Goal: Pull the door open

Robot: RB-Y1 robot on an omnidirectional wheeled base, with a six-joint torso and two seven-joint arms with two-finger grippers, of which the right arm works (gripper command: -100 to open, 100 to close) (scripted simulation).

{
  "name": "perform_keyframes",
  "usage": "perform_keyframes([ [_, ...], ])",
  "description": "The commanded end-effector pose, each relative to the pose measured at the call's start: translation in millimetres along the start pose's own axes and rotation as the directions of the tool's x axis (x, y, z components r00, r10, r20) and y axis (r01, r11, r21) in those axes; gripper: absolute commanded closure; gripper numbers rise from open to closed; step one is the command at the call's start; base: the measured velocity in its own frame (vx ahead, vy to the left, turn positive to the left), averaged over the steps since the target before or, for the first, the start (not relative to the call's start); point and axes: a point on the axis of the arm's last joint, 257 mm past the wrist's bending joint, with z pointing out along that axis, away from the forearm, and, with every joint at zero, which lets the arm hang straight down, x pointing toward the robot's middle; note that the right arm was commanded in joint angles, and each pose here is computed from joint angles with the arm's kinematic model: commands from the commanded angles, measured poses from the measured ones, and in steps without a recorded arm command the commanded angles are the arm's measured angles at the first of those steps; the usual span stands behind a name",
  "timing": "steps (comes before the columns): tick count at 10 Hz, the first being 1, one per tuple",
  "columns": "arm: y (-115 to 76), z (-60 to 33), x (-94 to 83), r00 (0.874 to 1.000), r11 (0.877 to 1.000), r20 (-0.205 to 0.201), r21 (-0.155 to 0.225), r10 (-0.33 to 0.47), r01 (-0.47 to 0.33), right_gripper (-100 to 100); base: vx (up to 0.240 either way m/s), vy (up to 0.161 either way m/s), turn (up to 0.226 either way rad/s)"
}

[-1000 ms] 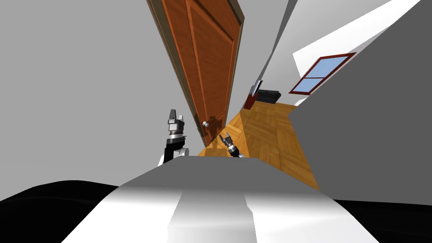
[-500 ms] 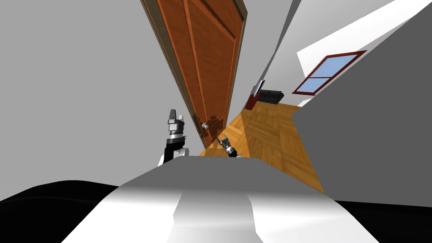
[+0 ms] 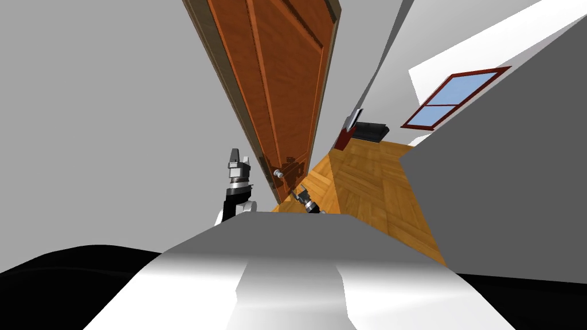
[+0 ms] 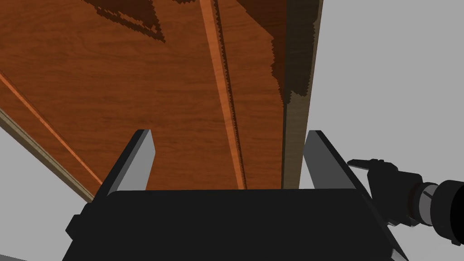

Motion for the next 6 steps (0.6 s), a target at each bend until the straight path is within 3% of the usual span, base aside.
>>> perform_keyframes([
  [1,5.7,0.5,8.6,1.000,1.000,-0.014,-0.014,-0.018,0.018,-100,0.062,-0.010,0.021],
  [4,24.5,1.1,31.1,0.996,0.996,-0.056,-0.060,-0.074,0.071,-100,0.099,-0.001,0.039],
  [6,28.7,1.3,35.5,0.994,0.994,-0.064,-0.070,-0.085,0.081,-100,0.094,-0.006,0.019],
])
